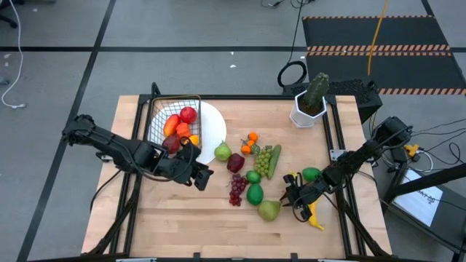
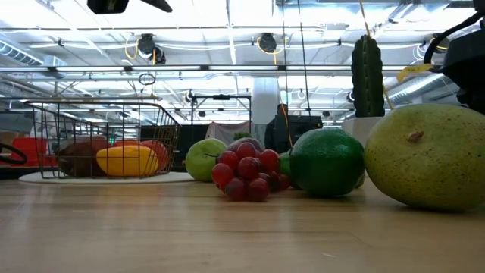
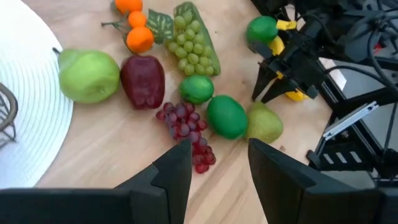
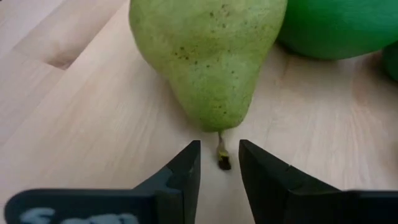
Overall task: Build produce basket
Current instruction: Put the bottom green pear into the wire basket
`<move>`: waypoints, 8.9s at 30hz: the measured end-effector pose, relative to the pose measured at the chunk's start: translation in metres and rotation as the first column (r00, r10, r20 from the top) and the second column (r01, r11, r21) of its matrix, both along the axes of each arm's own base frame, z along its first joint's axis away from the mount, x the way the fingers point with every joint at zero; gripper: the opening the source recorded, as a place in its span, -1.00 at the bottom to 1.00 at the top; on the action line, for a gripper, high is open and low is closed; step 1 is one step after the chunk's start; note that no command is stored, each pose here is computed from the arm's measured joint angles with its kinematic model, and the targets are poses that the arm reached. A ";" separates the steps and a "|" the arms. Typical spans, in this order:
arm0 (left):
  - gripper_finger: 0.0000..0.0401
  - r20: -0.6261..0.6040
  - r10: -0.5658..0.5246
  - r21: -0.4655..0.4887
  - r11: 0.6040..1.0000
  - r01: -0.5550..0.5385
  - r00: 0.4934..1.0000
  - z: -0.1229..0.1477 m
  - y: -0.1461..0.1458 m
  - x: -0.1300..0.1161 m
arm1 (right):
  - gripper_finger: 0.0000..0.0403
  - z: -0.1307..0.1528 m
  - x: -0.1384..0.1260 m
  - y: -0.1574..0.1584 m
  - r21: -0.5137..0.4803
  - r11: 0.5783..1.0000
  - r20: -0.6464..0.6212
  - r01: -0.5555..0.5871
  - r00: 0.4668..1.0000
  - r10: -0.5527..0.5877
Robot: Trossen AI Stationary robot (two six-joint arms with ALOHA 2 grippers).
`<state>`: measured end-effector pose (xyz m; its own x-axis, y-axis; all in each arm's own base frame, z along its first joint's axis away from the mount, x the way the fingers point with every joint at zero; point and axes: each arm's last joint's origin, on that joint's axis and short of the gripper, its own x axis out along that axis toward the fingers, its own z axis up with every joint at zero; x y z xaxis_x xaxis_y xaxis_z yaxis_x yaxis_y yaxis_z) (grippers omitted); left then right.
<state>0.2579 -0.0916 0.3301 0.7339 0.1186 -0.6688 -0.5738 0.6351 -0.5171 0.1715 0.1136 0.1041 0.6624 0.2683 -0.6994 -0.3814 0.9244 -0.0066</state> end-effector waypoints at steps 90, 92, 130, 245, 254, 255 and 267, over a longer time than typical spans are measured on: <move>0.60 -0.055 -0.607 0.469 0.685 0.557 0.793 -0.005 -0.053 0.135 | -0.98 0.156 0.107 -0.049 0.531 0.255 -0.828 0.808 0.558 -0.048; 0.60 -0.109 -0.605 0.504 0.650 0.569 0.789 -0.010 -0.055 0.134 | -0.98 0.157 0.108 -0.052 0.534 0.236 -0.832 0.812 0.555 -0.028; 0.08 -0.251 -0.666 0.621 0.446 0.645 0.703 -0.062 -0.042 0.177 | -0.98 0.157 0.112 -0.072 0.507 0.144 -0.855 0.850 0.517 -0.035; 0.06 0.622 -0.191 0.336 0.941 -0.038 0.760 0.190 0.054 -0.056 | -0.53 0.243 0.048 -0.086 0.803 0.347 -0.212 0.485 0.776 -0.595; 0.07 0.484 -0.344 0.624 0.780 -0.042 0.805 0.189 0.061 -0.054 | -0.55 0.243 0.048 -0.086 0.788 0.404 -0.168 0.465 0.793 -0.586; 0.07 0.465 -0.356 0.652 0.757 -0.042 0.811 0.189 0.062 -0.053 | -0.57 0.243 0.048 -0.086 0.784 0.415 -0.159 0.461 0.796 -0.584; 0.07 0.137 -0.503 0.948 0.317 0.035 0.853 0.189 0.064 -0.053 | -0.97 0.243 0.047 -0.080 0.693 0.619 0.006 0.370 0.856 -0.517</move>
